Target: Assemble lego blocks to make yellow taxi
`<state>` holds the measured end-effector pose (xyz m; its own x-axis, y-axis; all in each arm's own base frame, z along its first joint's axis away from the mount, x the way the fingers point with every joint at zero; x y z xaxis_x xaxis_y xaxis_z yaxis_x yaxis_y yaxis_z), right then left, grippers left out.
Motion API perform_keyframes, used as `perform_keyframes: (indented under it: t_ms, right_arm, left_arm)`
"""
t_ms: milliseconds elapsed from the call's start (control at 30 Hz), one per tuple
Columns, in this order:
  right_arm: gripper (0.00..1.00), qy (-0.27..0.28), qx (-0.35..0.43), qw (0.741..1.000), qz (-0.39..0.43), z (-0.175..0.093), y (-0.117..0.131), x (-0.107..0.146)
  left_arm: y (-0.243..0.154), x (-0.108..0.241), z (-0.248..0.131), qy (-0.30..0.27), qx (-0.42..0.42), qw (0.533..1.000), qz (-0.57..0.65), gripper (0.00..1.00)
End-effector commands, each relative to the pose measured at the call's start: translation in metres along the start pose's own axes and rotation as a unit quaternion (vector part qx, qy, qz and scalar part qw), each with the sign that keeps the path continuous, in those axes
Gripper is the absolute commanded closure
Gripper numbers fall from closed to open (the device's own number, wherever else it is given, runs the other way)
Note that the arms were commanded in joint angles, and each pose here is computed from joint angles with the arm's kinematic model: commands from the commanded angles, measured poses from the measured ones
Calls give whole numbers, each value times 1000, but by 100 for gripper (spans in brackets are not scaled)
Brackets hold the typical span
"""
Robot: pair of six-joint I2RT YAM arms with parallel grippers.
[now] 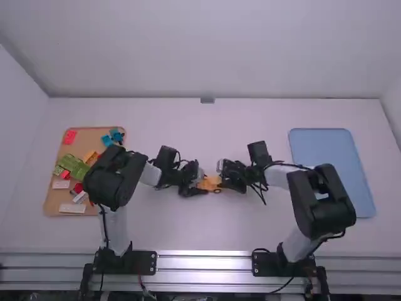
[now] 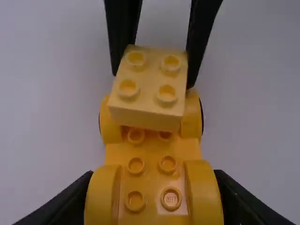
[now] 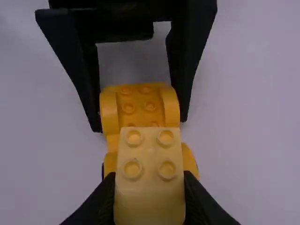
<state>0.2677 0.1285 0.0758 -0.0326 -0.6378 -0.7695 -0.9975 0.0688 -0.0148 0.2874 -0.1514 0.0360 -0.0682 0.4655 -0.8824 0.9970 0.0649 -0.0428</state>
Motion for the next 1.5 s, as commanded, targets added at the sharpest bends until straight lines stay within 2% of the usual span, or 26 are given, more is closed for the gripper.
perform_keyframes:
  t_ms: [0,200,400,533,767,1033,1100,1467]
  right_arm:
    - [92,-22,-10,1000,-3,1,1,4]
    - [92,-31,-18,999,-4,10,0,7]
    - [92,-17,-13,1000,6,6,-9,3]
    - [94,0,-15,1000,1,1,-13,3]
    - [94,-21,-6,1000,-8,-10,-23,2]
    - [93,9,-16,1000,-15,-1,-17,0]
    - [93,30,-11,999,-20,1,-17,1]
    - [92,38,-1,999,-18,-1,-20,4]
  left_arm:
    - [4,11,4,66,-8,998,11,52]
    - [14,7,7,139,-15,990,9,53]
    - [7,11,16,169,-27,985,25,55]
    - [3,15,16,170,-32,985,19,56]
    - [-4,23,13,177,-28,984,5,57]
    - [-7,25,12,181,-21,983,-2,57]
    - [-7,25,12,181,-22,983,-3,57]
    - [-9,26,12,185,-16,983,-10,57]
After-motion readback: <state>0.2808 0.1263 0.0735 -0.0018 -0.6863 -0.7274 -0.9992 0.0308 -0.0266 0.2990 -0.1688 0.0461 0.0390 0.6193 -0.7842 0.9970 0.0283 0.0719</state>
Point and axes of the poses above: each hand's point on the last joint's axis, 136 mm out from that joint toward the fingers, its own z axis out along the fingers, its own y axis along the line the jaws close on, x = y × z, the point moved 10 cm from there along -z, back along the fingers, and after that the axes turned 1 degree about -z, right-handed, at the moved point
